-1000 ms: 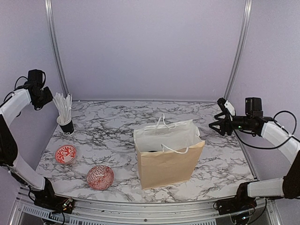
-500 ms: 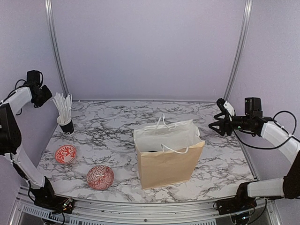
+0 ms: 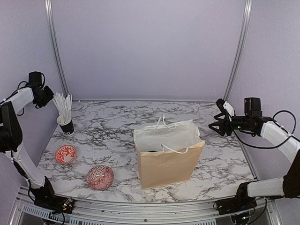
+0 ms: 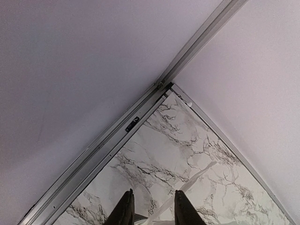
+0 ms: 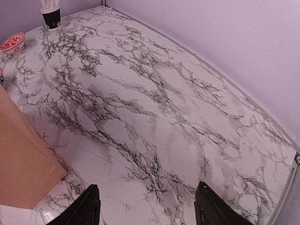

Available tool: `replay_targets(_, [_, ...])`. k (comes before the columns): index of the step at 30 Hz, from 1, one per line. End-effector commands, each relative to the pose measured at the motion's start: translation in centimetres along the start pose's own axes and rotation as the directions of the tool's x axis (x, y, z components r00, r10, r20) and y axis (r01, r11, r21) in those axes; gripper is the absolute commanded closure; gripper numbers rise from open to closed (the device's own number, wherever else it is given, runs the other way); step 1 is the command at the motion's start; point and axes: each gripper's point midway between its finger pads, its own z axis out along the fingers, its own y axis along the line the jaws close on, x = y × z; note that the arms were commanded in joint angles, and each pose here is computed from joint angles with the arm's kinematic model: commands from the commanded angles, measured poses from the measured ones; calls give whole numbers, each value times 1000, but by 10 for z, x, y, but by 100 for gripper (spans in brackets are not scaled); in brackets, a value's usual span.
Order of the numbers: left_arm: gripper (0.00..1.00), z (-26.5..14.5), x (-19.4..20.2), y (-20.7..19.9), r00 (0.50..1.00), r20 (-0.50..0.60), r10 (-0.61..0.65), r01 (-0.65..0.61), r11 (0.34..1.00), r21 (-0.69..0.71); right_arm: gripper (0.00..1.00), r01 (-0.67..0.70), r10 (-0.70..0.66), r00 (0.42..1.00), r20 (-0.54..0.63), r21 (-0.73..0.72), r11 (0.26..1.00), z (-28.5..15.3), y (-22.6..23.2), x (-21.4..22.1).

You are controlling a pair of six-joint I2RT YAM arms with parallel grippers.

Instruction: Pack the takeout coffee

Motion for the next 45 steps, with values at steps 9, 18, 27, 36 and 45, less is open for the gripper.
replay_targets(9, [83, 11, 1, -6, 1000, -9, -14, 14, 999, 35, 33, 9, -9, 1000, -17, -1, 1000, 2, 0, 0])
replay_targets(18, [100, -19, -17, -10, 998, 62, 16, -18, 999, 43, 33, 20, -21, 1000, -20, -28, 999, 8, 8, -1])
replay_targets(27, [100, -43, -18, -13, 997, 81, 4, -11, 997, 81, 33, 27, -28, 999, -25, -34, 999, 10, 10, -1])
replay_targets(36, [62, -19, 16, -16, 998, -50, -50, 56, 990, 131, 34, 26, -27, 999, -30, -33, 999, 10, 10, 0])
replay_targets(45, [66, -9, 20, -12, 997, -50, -59, 64, 992, 111, 34, 24, -26, 999, -35, -33, 999, 11, 10, 2])
